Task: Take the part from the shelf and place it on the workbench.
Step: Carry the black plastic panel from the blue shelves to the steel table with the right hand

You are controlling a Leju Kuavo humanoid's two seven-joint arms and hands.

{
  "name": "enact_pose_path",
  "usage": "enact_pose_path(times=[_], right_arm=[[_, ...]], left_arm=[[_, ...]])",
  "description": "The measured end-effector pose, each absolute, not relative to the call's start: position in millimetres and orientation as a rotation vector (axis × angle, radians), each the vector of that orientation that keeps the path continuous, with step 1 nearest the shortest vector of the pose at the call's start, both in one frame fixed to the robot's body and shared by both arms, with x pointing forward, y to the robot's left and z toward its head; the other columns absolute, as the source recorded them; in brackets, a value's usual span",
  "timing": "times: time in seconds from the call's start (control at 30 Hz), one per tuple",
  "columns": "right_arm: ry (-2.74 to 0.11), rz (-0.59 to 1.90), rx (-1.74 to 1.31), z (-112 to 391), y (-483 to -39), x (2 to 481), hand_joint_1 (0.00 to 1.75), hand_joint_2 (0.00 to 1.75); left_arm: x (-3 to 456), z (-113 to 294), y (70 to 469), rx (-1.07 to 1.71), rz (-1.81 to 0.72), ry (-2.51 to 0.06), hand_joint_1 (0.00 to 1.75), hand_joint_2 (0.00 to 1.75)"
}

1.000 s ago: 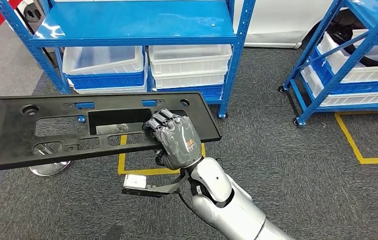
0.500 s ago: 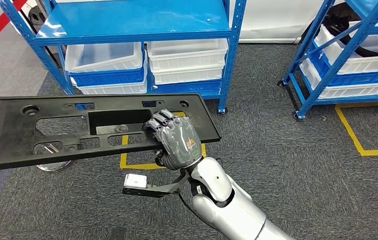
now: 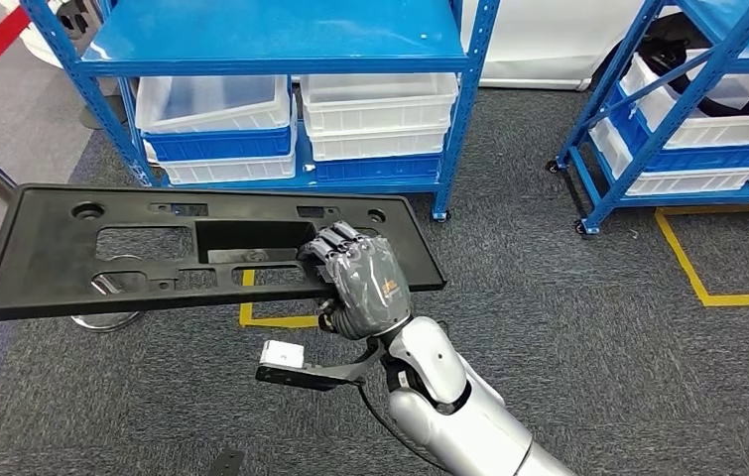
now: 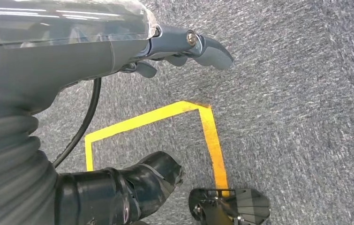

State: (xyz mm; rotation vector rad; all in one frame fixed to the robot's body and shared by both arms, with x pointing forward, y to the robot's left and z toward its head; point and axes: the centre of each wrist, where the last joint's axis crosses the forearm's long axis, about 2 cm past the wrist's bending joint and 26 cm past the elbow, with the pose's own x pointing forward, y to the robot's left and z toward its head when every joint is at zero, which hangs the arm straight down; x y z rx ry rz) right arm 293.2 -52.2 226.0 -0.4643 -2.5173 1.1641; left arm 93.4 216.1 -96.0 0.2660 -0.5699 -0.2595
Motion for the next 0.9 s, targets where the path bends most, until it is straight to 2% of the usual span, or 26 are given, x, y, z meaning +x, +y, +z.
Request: enact_pose_path(times=[0.9], right_arm=[[-2.527, 1.094, -0.478, 217.2, -60.1, 289.8, 1.75, 1.75]], left_arm=[[90.5, -96.7, 216.8, 0.268, -0.268, -0.569, 0.00, 1.75]])
